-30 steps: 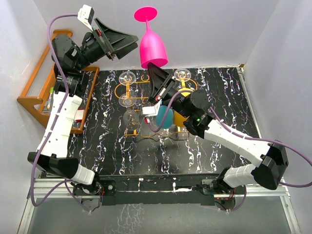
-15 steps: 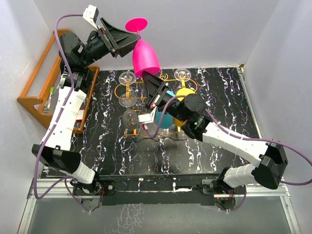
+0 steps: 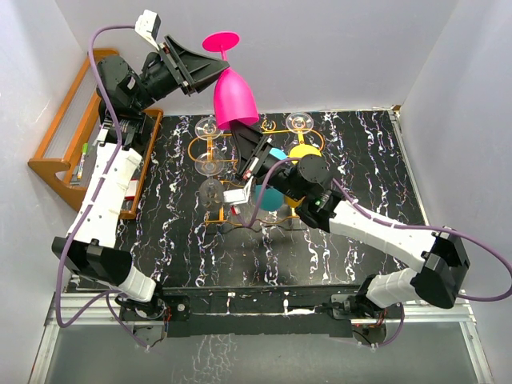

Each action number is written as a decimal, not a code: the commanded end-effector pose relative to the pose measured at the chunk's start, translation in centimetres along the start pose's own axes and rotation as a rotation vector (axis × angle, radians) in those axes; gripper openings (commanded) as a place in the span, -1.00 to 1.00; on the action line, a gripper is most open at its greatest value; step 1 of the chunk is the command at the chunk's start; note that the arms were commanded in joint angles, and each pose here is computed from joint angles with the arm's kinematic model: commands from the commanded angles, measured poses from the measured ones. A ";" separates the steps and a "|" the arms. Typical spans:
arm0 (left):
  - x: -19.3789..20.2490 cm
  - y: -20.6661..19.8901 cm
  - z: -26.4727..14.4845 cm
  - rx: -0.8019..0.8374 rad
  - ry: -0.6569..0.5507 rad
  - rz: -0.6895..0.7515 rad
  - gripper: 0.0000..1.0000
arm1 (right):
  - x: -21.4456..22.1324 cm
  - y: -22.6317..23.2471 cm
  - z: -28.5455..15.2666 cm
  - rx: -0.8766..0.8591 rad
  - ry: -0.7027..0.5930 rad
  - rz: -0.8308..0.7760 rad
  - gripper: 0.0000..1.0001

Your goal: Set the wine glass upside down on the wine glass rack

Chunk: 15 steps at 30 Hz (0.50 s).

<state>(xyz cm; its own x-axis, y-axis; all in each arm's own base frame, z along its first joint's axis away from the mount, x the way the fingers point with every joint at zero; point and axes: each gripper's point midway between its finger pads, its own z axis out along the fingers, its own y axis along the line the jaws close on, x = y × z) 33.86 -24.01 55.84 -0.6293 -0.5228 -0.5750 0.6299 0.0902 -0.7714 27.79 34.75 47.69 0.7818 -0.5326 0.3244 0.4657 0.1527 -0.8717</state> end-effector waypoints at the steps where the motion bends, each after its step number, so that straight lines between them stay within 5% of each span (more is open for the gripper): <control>1: 0.1 -3.4 -1.0 0.068 -0.002 0.053 -0.29 | -0.3 -0.2 0.6 0.002 -0.010 -0.021 -0.84; 5: 0.2 -3.4 -1.0 0.072 0.001 0.051 -0.46 | -0.5 0.6 0.8 -0.022 -0.013 -0.028 -0.84; 10: 0.2 -3.2 -1.0 0.064 0.003 0.052 -1.00 | -0.4 1.6 1.1 -0.058 -0.004 -0.040 -0.84; 15: 0.2 -3.4 -1.0 0.068 0.005 0.059 -1.00 | 0.0 2.6 1.6 -0.088 0.026 -0.033 -0.84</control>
<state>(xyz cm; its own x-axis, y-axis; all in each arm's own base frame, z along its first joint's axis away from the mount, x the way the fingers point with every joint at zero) 34.22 -23.80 55.49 -0.6312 -0.5277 -0.5685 0.6199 0.0974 -0.7786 28.85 35.94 46.14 0.7569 -0.5448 0.3608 0.4801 0.0891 -0.8727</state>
